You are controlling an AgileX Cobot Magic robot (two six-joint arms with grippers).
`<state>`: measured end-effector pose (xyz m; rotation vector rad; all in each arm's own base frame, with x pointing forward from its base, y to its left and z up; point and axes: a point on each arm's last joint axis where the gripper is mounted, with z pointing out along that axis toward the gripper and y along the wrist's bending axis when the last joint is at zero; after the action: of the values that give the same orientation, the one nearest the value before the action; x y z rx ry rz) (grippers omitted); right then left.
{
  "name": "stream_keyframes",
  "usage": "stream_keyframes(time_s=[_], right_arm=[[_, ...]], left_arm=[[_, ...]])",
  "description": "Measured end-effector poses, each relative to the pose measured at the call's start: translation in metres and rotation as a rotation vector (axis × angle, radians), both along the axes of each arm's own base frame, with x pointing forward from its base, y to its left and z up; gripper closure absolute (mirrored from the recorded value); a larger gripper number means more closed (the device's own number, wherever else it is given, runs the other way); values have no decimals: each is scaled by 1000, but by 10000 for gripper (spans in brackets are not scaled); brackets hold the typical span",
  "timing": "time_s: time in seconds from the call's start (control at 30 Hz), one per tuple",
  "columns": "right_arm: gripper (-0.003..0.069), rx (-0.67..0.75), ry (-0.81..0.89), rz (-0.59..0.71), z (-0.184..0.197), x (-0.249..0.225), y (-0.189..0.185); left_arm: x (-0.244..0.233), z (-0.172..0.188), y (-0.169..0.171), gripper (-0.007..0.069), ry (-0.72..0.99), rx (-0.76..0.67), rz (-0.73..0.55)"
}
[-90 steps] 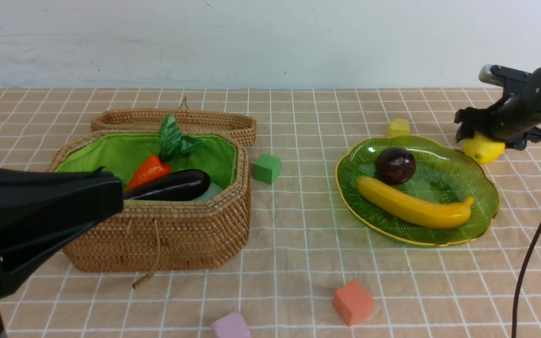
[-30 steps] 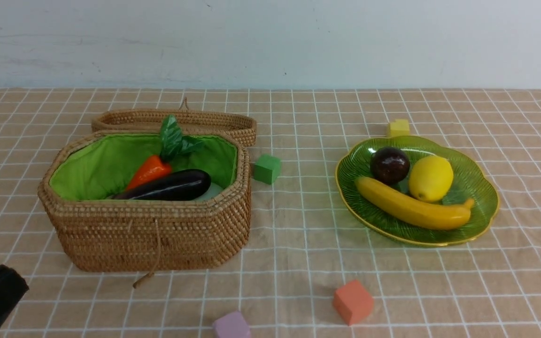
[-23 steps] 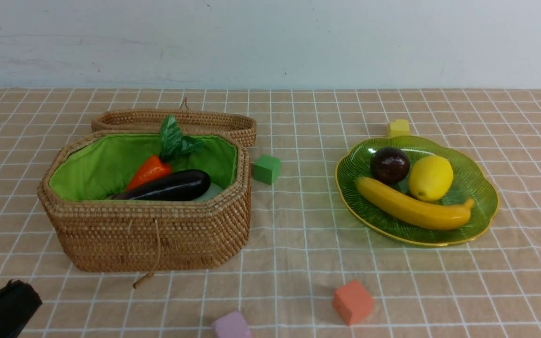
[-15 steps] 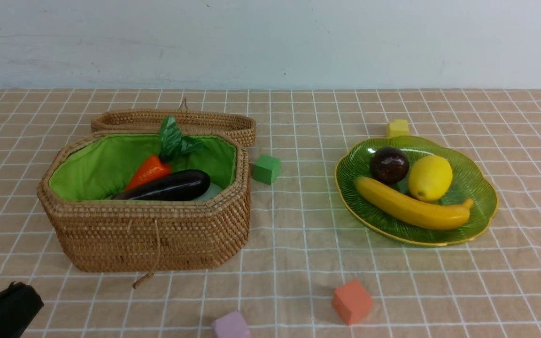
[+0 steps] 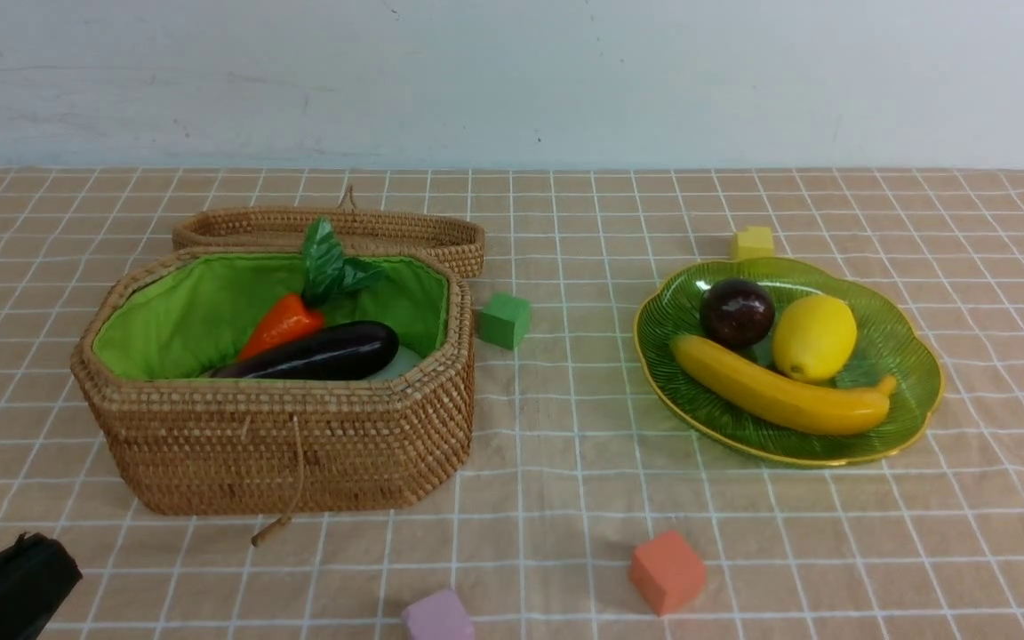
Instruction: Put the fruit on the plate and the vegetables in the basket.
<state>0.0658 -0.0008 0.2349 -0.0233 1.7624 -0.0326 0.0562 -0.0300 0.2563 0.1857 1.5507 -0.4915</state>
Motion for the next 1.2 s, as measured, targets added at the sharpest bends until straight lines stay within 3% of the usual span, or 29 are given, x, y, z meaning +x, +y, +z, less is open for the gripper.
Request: stream_keyframes(time_s=[0.2, 0.37, 1.2], right_arm=[[533, 55, -47, -28, -46, -9, -1], [672, 76, 69, -30, -60, -12, 0], [676, 95, 97, -32, -61, -13, 0]], left_arm=[[0, 0, 0, 638, 0, 0, 0], [0, 0, 0, 638, 0, 0, 0], [0, 0, 0, 627, -1, -2, 2]])
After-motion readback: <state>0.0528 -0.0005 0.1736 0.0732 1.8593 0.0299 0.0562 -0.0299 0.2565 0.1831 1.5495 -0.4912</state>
